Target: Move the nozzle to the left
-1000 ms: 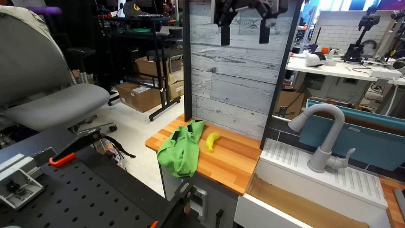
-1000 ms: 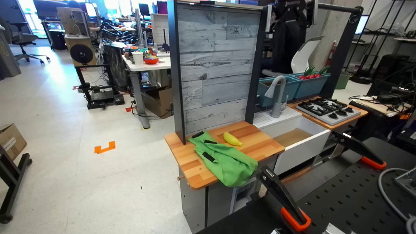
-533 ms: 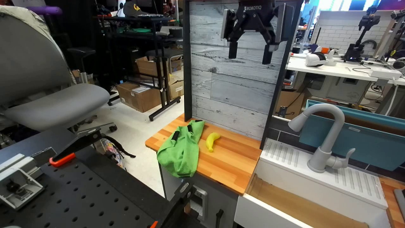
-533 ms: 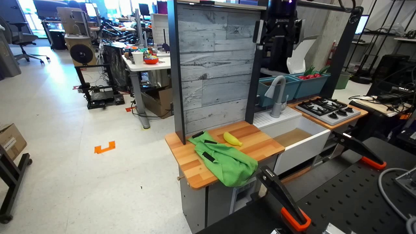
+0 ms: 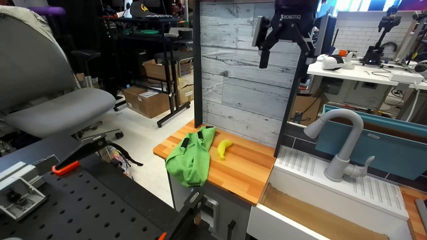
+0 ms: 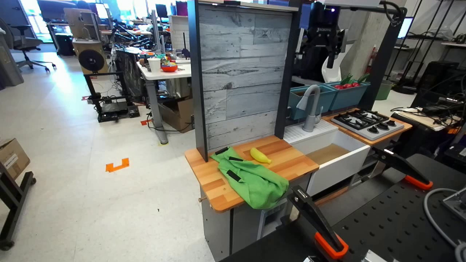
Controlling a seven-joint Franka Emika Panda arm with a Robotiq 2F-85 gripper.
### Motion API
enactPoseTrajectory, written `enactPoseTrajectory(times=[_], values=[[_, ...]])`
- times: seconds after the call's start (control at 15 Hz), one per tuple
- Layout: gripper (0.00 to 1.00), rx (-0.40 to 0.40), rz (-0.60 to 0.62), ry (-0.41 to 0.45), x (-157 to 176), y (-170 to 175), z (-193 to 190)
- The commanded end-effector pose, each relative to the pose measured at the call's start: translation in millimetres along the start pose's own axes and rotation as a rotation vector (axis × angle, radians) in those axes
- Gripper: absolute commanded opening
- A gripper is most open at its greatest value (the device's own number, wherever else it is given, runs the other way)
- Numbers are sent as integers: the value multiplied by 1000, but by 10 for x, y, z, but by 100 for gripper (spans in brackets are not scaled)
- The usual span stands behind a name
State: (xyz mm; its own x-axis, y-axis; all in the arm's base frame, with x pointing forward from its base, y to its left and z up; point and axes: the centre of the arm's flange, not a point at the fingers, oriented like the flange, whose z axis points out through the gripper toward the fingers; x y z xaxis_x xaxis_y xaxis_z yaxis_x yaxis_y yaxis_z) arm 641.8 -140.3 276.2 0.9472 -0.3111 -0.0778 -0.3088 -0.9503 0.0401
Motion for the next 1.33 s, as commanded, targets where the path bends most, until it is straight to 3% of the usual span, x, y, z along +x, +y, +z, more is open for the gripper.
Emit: enactPoseTrajectory(times=[0.0,0.87,1.27], values=[[100,49,24,-33,261,243,19],[100,201,256,-119,629,1126,449],[100,205,398,-90,730,1248,582]])
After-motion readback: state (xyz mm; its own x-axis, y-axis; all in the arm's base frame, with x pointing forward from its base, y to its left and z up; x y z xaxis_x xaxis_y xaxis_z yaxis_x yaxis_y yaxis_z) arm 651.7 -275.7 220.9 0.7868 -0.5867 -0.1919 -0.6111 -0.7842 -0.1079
